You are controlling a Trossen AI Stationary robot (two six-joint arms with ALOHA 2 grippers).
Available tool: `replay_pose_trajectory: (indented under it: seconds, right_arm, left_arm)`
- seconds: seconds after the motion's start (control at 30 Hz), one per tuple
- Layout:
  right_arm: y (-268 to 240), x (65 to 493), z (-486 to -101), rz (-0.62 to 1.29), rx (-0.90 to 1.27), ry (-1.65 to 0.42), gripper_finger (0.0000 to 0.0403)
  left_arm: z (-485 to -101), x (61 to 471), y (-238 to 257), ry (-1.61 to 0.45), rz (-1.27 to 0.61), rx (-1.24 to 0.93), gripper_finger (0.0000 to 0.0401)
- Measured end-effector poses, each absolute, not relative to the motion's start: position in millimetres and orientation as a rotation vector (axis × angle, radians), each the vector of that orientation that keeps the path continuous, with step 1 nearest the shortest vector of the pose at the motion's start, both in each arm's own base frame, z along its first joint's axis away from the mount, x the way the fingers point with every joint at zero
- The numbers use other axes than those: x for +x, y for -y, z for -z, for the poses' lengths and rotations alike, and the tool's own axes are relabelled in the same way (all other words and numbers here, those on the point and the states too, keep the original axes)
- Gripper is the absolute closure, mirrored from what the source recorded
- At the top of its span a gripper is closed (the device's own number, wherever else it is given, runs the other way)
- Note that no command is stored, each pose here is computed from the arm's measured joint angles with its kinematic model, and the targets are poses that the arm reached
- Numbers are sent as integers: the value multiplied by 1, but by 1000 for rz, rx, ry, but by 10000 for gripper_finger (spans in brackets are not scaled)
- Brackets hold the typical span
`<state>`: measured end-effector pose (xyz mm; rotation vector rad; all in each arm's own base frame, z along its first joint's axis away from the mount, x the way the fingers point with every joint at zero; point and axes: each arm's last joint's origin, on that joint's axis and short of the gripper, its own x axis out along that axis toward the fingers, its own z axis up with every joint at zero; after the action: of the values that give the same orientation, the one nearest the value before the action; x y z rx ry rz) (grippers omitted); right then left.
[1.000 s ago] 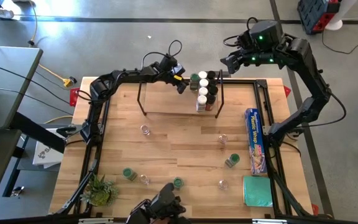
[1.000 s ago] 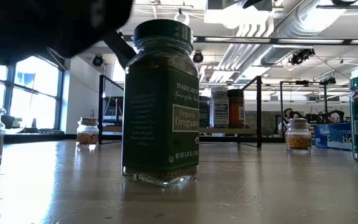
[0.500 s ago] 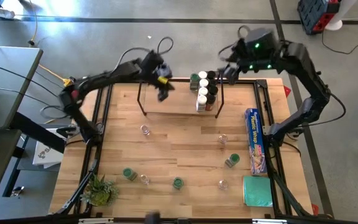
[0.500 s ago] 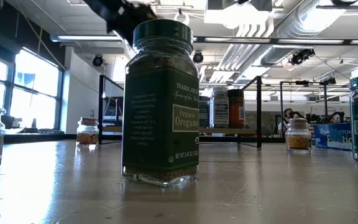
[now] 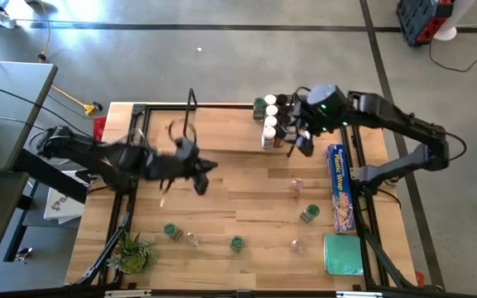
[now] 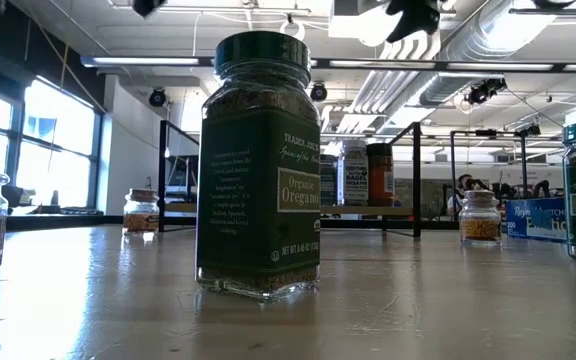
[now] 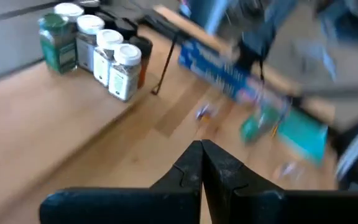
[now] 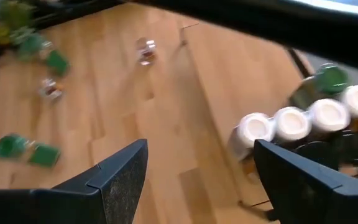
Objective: Shelf spices
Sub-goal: Put the green seasoning bottle on the shelf aligned with the other green seasoning bottle
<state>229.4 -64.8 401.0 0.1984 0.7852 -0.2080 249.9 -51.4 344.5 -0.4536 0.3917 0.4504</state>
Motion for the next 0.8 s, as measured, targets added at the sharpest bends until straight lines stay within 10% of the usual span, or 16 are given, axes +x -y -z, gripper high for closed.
replay_pose_trajectory:
  seconds: [0.43,0.8]
  right_arm:
    - [42,160,-397,104,178,-696,116]
    - [37,144,-404,110,181,-654,116]
  left_arm:
    - [-288,315,158,-414,-297,-747,386]
    - [-270,318,195,-899,144,-646,220]
